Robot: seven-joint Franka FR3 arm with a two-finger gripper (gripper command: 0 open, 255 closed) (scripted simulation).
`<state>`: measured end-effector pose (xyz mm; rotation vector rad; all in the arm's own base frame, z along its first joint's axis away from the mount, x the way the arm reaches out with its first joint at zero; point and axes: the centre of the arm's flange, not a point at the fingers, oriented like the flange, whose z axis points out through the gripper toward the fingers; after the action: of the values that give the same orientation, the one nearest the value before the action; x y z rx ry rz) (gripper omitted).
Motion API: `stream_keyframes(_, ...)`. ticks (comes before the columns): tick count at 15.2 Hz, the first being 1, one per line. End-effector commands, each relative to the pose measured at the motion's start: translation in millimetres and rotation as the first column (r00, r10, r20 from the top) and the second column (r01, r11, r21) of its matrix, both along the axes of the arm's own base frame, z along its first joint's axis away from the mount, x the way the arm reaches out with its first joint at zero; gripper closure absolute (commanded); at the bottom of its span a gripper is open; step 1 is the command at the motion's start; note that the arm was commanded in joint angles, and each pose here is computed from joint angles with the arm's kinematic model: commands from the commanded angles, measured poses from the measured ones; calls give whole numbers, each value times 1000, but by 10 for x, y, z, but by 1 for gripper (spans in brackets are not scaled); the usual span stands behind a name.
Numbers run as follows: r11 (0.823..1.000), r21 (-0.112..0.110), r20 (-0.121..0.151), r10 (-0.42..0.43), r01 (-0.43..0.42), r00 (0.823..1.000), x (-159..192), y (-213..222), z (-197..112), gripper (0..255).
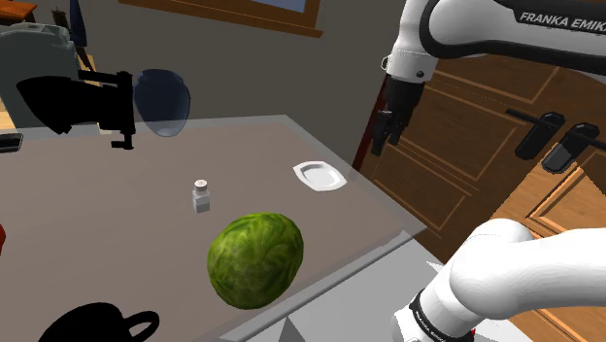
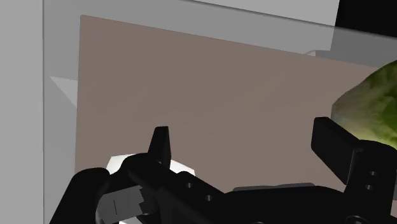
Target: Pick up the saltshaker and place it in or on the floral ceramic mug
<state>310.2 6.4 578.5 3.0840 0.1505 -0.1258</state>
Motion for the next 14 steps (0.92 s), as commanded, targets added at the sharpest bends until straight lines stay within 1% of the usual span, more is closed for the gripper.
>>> stream_keyframes(1, 1000, 0, 0, 0, 0, 1000, 0, 0, 0, 0)
stream_keyframes(14, 1000, 19, 28, 15, -16, 1000, 1058, 1108, -658, 0)
